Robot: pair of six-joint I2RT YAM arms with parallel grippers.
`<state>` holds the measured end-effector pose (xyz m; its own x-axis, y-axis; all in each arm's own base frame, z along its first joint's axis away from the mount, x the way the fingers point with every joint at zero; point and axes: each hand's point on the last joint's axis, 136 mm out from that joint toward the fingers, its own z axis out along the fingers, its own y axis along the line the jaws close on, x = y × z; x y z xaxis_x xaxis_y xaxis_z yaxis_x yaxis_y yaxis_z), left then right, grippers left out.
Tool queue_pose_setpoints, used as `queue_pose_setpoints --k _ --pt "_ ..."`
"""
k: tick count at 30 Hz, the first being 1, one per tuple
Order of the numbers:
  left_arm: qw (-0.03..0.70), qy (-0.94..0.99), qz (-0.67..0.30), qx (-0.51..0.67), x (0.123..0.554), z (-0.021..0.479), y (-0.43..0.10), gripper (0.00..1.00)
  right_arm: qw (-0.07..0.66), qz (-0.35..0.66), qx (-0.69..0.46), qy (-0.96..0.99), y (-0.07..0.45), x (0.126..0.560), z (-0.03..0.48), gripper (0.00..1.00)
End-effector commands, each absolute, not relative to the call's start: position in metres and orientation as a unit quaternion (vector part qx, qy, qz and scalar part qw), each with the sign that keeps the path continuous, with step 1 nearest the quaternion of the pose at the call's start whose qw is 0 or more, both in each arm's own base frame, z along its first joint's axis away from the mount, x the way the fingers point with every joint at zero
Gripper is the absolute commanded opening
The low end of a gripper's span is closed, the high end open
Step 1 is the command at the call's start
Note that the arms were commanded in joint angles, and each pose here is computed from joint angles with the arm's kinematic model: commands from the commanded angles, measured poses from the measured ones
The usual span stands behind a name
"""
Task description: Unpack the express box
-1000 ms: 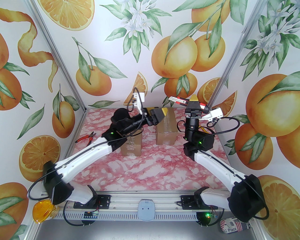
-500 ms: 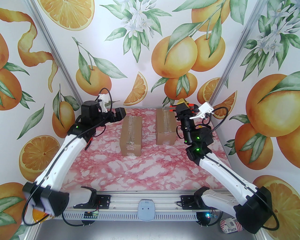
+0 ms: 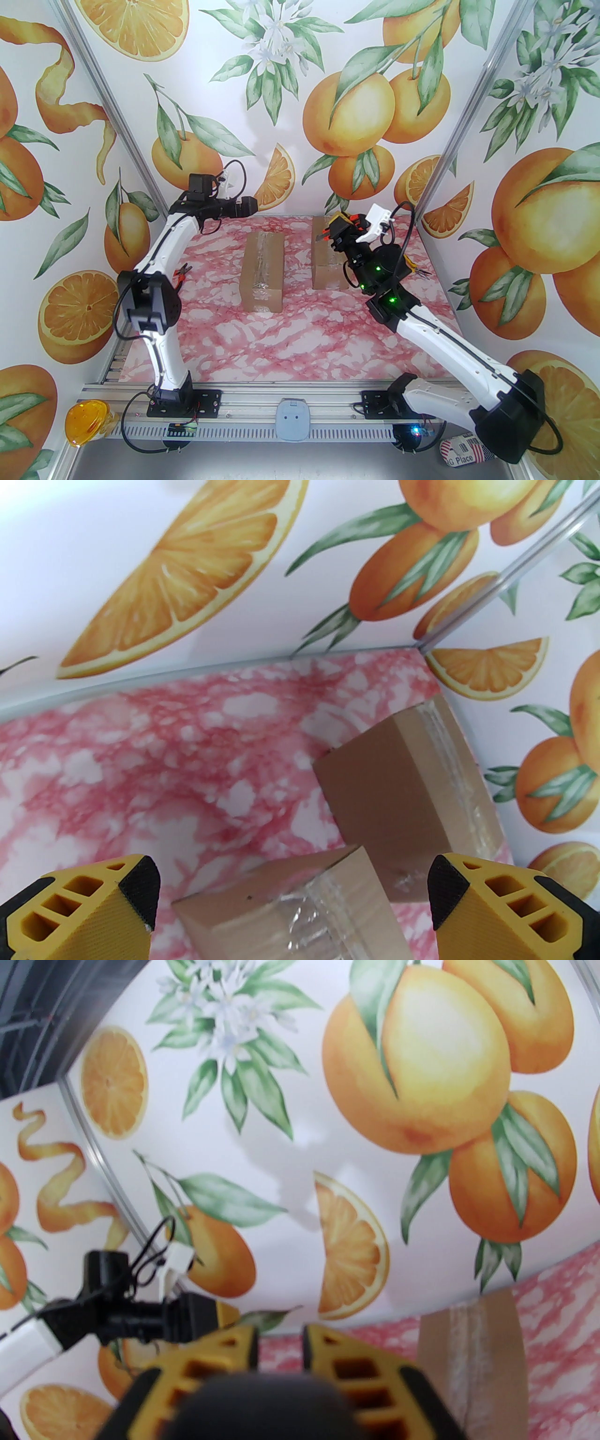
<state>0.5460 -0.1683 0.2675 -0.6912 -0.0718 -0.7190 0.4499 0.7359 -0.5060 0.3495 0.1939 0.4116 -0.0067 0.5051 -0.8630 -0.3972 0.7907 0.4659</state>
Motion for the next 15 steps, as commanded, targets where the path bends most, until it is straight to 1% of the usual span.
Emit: queue_pose_setpoints --k 1,4,7,10,15 --pt "0.350 0.835 -0.397 0.149 0.551 0.257 -0.189 0.99 0.687 0.316 0.011 0.654 0.209 0.347 0.409 0.03" --pt "0.334 0.834 -0.412 0.154 0.564 0.238 -0.195 0.99 0.677 0.313 0.004 0.666 0.214 0.346 0.400 0.03" --pt "0.308 0.826 -0.446 0.157 0.567 0.230 -0.205 0.97 0.670 0.314 0.000 0.672 0.218 0.346 0.395 0.04" --pt "0.294 0.825 -0.454 0.167 0.559 0.223 -0.211 0.95 0.664 0.313 -0.004 0.679 0.221 0.348 0.390 0.03" --pt "0.277 0.824 -0.467 0.162 0.541 0.212 -0.203 0.94 0.655 0.317 -0.013 0.685 0.226 0.348 0.384 0.04"
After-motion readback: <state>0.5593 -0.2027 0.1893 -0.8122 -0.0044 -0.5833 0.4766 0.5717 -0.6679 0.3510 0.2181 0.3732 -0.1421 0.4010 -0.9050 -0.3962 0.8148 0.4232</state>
